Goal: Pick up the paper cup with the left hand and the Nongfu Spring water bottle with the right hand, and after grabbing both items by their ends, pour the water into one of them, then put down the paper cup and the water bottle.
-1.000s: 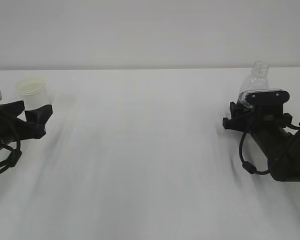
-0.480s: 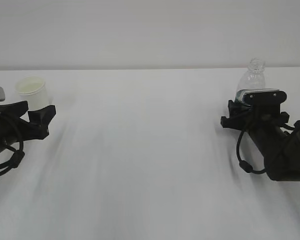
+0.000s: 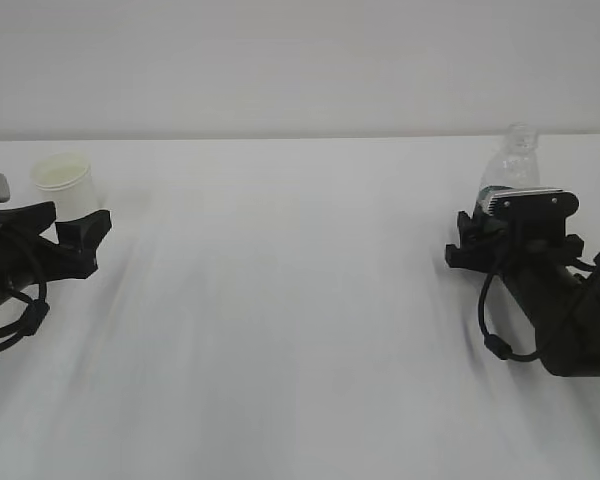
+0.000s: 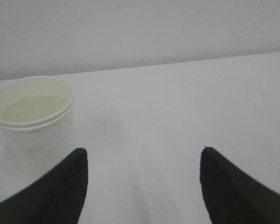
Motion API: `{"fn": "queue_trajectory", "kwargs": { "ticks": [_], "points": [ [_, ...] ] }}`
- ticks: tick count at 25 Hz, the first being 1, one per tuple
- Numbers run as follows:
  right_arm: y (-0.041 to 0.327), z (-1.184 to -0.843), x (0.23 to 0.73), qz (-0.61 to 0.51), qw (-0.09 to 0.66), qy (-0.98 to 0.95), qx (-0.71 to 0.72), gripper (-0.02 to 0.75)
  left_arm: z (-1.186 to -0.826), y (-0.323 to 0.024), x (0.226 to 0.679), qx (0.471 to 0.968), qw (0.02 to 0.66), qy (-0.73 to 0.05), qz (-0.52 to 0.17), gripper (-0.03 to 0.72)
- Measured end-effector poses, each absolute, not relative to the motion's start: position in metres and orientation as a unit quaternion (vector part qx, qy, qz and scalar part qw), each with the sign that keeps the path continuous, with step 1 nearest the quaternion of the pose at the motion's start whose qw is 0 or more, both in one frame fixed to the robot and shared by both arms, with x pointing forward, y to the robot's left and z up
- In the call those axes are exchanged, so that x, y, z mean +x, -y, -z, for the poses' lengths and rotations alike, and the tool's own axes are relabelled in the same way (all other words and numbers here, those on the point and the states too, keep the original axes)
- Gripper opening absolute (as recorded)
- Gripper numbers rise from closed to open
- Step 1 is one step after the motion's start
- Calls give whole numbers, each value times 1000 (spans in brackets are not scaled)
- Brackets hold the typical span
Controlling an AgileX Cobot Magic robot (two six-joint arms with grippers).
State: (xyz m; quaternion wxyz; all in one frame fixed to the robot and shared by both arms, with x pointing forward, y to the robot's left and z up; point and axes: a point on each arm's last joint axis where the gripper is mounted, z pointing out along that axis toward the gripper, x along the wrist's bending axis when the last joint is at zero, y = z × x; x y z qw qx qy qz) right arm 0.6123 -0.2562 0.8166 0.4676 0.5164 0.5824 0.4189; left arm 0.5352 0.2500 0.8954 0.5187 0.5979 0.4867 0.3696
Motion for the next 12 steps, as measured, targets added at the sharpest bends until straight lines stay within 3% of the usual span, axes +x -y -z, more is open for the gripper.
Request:
{"fn": "queue_trajectory", "kwargs": {
  "ticks": [7, 12],
  "points": [
    [257, -810, 602, -420, 437, -582, 542, 559, -896, -250, 535, 598, 519, -487, -370, 529],
    [257, -825, 594, -425, 437, -579, 542, 563, -896, -250, 535, 598, 519, -486, -370, 526]
  ]
}}
